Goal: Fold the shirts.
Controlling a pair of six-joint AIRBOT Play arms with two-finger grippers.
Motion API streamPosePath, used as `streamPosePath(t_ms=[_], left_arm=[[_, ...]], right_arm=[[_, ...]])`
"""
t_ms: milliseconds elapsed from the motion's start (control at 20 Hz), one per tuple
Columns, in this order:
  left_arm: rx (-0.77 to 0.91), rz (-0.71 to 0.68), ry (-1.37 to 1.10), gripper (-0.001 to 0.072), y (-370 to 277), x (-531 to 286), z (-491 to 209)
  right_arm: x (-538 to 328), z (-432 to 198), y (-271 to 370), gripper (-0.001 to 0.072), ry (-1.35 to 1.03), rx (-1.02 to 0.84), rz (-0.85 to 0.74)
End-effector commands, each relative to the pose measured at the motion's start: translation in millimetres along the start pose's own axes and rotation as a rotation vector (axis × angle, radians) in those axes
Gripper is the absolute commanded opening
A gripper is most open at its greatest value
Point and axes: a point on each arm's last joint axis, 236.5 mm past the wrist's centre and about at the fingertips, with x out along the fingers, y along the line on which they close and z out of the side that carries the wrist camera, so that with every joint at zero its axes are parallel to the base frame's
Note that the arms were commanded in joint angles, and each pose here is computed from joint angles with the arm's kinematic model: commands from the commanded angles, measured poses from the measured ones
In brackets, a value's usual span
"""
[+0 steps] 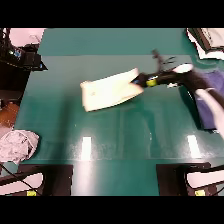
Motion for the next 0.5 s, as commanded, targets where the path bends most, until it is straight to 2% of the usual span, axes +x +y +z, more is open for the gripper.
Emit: streamPosePath(t_ms=[0, 200, 450], left_arm=[[-0.033, 0.003, -0.037, 0.0025, 1.0, -0.1, 8.7], [-0.075, 0.002, -0.052, 0.0025, 1.0, -0.3, 12.1], [-0.080, -0.006, -0.022, 0.0025, -1.0, 0.0, 5.3]], right_arm=[[-122.4, 62.9, -54.9, 0.0016, -0.287, 0.054, -0.147], [-230.3, 112.9, -102.4, 0.0016, -0.498, 0.068, -0.271], [-292.6, 158.8, -139.3, 0.0016, -0.625, 0.060, -0.361]])
